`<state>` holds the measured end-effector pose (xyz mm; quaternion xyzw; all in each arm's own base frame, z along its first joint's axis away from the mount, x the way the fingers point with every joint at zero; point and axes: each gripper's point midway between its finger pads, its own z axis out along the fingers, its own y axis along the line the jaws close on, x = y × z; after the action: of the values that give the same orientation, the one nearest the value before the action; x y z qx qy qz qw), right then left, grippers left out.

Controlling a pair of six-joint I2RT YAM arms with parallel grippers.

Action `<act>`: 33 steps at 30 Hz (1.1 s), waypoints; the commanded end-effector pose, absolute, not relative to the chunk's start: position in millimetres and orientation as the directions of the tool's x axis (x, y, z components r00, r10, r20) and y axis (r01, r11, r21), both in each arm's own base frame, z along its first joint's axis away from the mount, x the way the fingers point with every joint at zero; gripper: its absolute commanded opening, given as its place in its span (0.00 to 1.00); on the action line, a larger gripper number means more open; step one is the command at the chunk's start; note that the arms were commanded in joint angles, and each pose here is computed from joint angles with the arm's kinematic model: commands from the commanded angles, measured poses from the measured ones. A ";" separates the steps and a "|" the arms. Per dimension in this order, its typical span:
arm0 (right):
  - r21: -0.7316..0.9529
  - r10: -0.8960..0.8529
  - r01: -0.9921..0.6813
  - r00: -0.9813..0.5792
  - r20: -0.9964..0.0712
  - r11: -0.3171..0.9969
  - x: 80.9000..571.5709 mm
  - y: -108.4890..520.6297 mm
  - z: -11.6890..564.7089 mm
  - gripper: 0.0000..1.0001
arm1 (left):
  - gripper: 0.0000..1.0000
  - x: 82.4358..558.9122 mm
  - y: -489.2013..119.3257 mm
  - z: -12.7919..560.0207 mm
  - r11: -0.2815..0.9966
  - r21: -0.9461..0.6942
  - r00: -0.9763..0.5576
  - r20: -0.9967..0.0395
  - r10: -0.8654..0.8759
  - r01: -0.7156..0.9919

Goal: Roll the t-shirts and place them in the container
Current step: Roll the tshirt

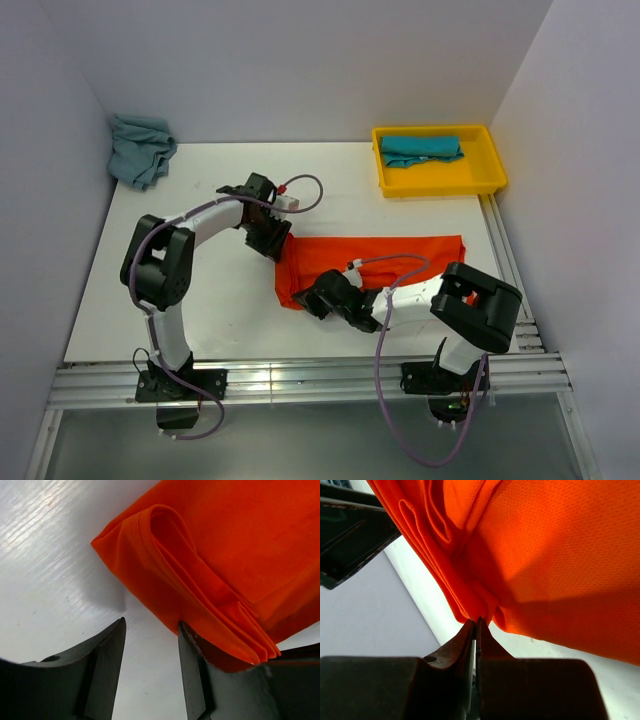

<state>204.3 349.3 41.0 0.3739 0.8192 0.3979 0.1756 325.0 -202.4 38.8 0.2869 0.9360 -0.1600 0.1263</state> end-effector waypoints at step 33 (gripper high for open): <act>0.474 0.529 0.299 -0.698 -0.483 0.828 199.3 356.0 70.9 0.70 | 0.49 316.7 -220.9 27.0 0.730 -0.248 -0.764 -0.329 0.555 0.637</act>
<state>199.9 364.1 74.0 0.2430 0.8990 0.2227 0.2884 313.6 -216.9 24.0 0.3084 0.9275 -0.1782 0.1133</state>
